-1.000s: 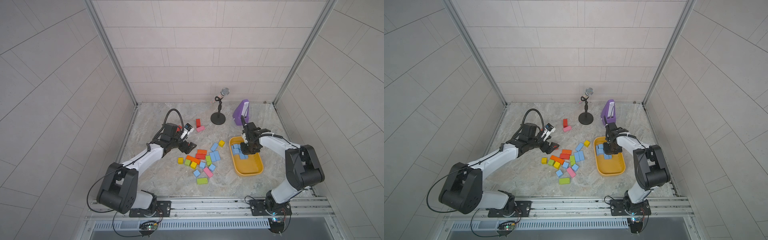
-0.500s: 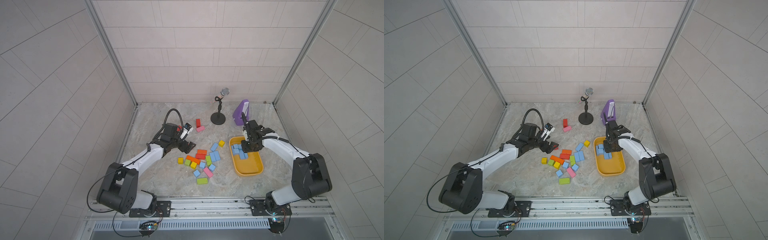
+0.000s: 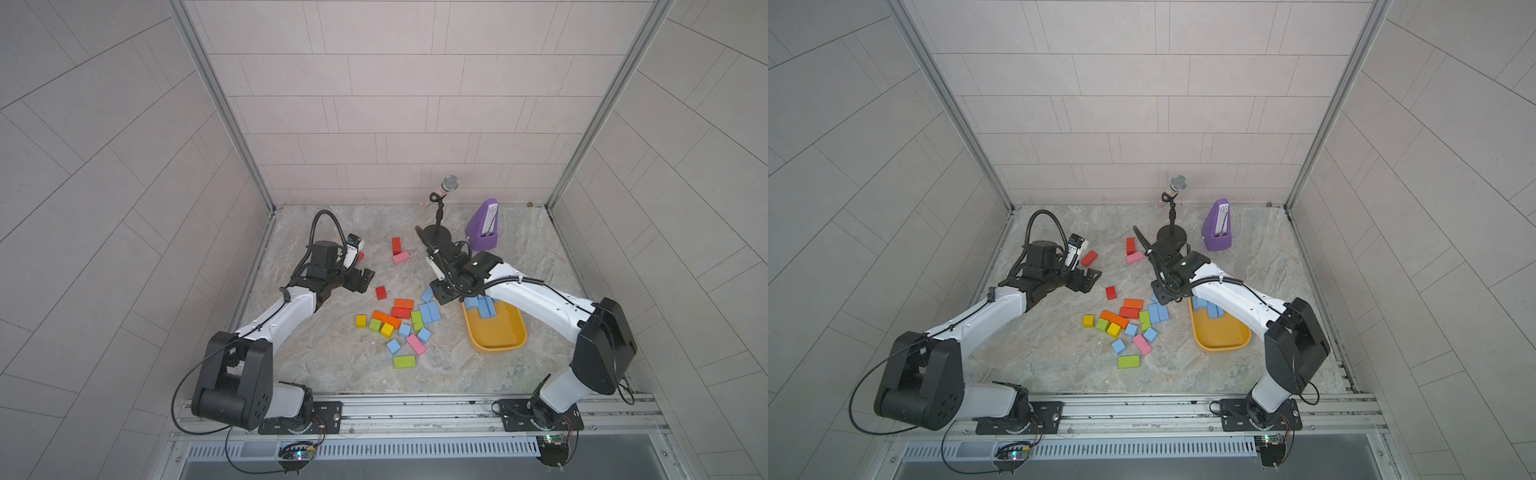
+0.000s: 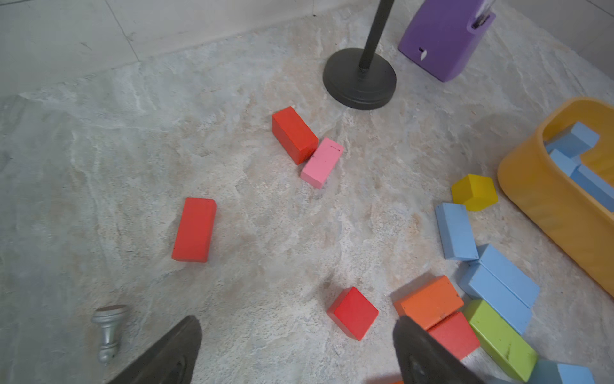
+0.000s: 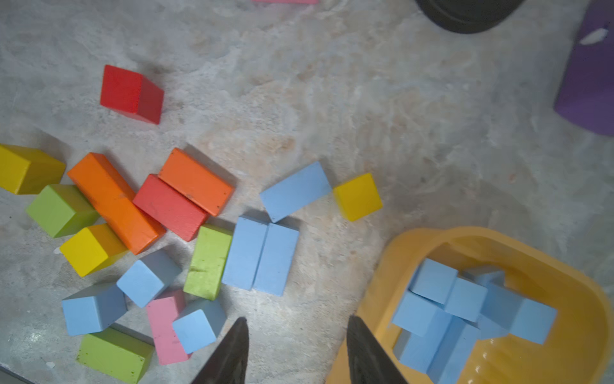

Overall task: Pick out the blue building blocks
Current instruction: Pick up the building block from the center of the board.

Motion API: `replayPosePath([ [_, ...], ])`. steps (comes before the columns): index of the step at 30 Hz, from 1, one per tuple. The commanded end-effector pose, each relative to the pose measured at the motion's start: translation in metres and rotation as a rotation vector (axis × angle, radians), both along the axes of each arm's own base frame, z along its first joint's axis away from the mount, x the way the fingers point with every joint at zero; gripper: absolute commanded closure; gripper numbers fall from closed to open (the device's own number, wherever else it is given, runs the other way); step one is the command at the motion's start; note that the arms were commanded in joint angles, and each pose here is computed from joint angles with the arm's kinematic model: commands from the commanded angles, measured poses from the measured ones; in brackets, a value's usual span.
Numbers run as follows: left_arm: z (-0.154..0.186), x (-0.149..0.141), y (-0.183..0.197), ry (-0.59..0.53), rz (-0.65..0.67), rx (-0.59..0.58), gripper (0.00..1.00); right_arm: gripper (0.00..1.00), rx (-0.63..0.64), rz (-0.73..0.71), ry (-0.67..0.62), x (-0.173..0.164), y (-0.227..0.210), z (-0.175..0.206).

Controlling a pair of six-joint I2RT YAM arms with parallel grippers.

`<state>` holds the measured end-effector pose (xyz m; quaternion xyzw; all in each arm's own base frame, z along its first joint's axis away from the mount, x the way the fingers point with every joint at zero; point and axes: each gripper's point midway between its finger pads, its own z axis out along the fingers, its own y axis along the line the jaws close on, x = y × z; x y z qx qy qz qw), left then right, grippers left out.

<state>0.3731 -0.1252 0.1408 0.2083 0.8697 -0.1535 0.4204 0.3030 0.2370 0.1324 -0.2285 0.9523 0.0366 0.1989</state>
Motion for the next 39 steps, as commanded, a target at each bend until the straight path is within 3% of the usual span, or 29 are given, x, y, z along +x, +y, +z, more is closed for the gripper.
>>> replayPosePath([
  [1,0.011,0.007,0.018,-0.031,0.078,-0.042,0.04,0.50,-0.050,0.088,0.029,-0.011,0.024,-0.009],
  [5,0.012,0.010,0.033,-0.017,0.120,-0.081,0.04,0.49,-0.106,0.282,0.007,-0.031,0.062,-0.022],
  [9,0.015,0.012,0.038,-0.020,0.134,-0.096,0.04,0.47,-0.130,0.383,0.037,-0.046,0.081,-0.037],
  [25,0.013,0.011,0.035,-0.016,0.115,-0.101,0.05,0.48,-0.132,0.465,0.166,-0.060,0.102,-0.083],
  [32,0.012,0.009,0.031,-0.017,0.091,-0.110,0.05,0.60,-0.161,0.472,0.205,-0.063,0.101,-0.098],
  [39,0.008,0.006,0.017,-0.037,0.017,-0.162,0.06,0.81,-0.158,0.467,0.179,-0.057,0.100,-0.087],
])
